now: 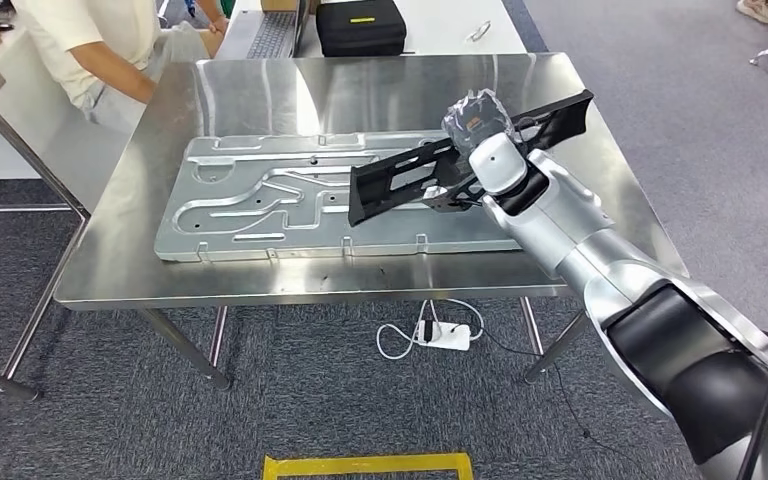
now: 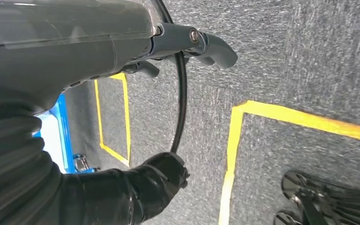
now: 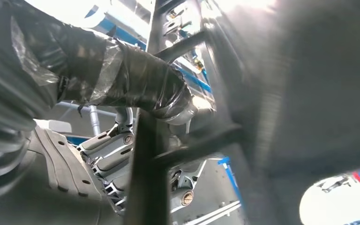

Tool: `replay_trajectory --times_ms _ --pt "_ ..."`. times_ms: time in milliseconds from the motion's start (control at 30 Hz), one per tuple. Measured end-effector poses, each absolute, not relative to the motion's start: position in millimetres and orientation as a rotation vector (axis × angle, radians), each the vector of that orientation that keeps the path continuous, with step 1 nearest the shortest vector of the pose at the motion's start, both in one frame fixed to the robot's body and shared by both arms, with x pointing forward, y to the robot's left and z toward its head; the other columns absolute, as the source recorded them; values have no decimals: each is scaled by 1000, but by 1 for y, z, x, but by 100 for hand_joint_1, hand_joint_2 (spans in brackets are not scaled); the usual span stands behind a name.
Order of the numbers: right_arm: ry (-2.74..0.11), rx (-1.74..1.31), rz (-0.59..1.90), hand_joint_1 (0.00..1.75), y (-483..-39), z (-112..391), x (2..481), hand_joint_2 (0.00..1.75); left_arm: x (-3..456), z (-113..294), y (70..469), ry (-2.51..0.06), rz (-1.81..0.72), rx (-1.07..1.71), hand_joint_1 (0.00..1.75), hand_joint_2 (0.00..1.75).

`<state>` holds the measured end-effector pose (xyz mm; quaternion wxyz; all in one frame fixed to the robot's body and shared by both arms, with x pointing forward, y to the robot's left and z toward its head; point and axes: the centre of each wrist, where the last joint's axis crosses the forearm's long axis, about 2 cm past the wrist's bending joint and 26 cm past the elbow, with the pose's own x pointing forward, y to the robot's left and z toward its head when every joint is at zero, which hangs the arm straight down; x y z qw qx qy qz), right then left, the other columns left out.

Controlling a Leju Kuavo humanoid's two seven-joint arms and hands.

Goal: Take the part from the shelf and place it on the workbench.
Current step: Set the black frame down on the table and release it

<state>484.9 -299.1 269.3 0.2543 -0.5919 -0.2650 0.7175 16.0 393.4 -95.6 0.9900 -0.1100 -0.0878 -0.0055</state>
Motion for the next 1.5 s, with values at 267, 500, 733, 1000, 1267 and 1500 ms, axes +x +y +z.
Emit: replay_trajectory --times_ms 267,500,733,1000,1267,1500 --pt "-684 -1593 1932 175 -307 268 484 175 14 -93 395 -177 -11 -209 0 175" --pt "-666 -1576 1916 175 -312 265 483 175 14 -93 393 -176 -12 -207 0 175" --pt "-643 -1576 1874 175 -320 266 483 175 15 -93 393 -174 -11 -202 0 175" --pt "-566 -1559 1815 175 -333 262 484 175 19 -92 394 -184 -3 -203 0 175" --pt "-475 -1544 1754 175 -354 255 483 175 28 -94 391 -200 17 -220 0 175" --pt "-414 -1526 1703 175 -368 249 482 175 34 -98 389 -206 18 -229 0 175"
